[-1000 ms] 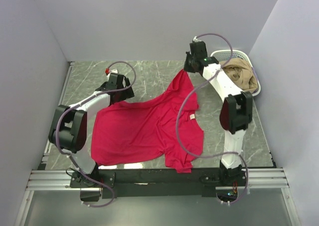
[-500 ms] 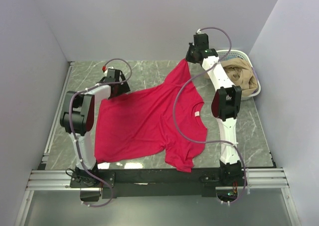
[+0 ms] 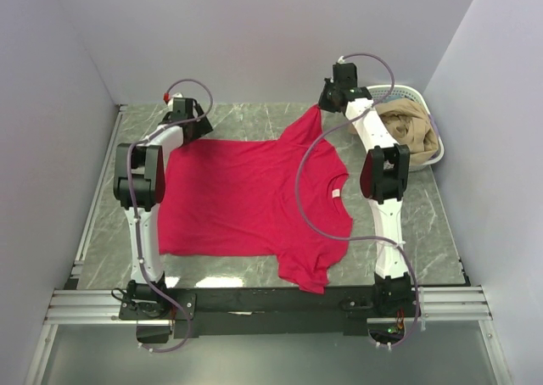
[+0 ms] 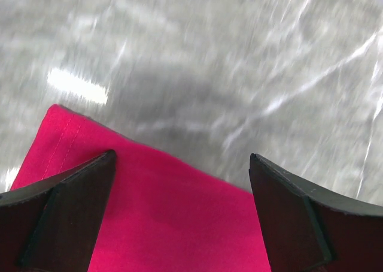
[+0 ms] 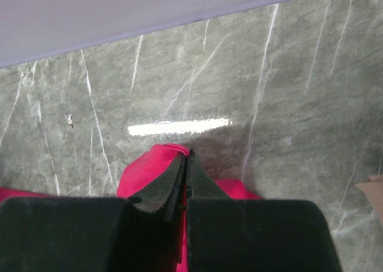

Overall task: Fold and stack the t-shirts
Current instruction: Flatten the tshirt out, then fold the tshirt

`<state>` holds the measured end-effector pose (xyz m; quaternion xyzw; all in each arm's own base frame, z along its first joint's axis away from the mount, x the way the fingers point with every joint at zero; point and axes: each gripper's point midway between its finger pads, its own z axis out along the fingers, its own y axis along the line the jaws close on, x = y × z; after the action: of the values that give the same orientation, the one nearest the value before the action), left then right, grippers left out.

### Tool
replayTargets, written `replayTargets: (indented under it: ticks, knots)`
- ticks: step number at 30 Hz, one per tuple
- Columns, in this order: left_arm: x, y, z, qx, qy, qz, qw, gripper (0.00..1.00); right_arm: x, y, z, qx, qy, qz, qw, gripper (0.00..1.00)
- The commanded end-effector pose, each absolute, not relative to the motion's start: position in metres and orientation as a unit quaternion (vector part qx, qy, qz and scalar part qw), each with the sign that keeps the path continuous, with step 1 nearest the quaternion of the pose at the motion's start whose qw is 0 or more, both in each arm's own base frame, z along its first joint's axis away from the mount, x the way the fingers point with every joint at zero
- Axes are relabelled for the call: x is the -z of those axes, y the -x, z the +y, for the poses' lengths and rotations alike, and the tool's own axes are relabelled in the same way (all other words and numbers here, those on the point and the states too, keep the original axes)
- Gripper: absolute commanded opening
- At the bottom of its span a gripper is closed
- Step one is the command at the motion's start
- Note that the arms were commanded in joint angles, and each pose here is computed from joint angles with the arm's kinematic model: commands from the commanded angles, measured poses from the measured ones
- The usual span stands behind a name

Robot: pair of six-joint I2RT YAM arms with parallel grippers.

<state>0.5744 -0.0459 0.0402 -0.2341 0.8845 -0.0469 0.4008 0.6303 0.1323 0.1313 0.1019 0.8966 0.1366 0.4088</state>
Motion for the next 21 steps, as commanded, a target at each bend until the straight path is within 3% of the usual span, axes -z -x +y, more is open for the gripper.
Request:
replayTargets:
  ticks: [1, 11, 21]
  knots:
    - [-0.031, -0.587, -0.049, 0.068, 0.232, 0.892, 0.381, 0.99, -0.147, -0.653, 0.121, -0.162, -0.110, 0.875, 0.443, 0.00]
    - [-0.079, -0.585, -0.062, 0.119, 0.202, 0.876, 0.422, 0.99, -0.178, -0.634, 0.156, -0.245, -0.024, 0.862, 0.443, 0.00]
    - [-0.081, -0.572, -0.057, 0.114, 0.207, 0.877, 0.419, 0.99, -0.201, -0.587, 0.185, -0.251, 0.053, 0.870, 0.421, 0.00]
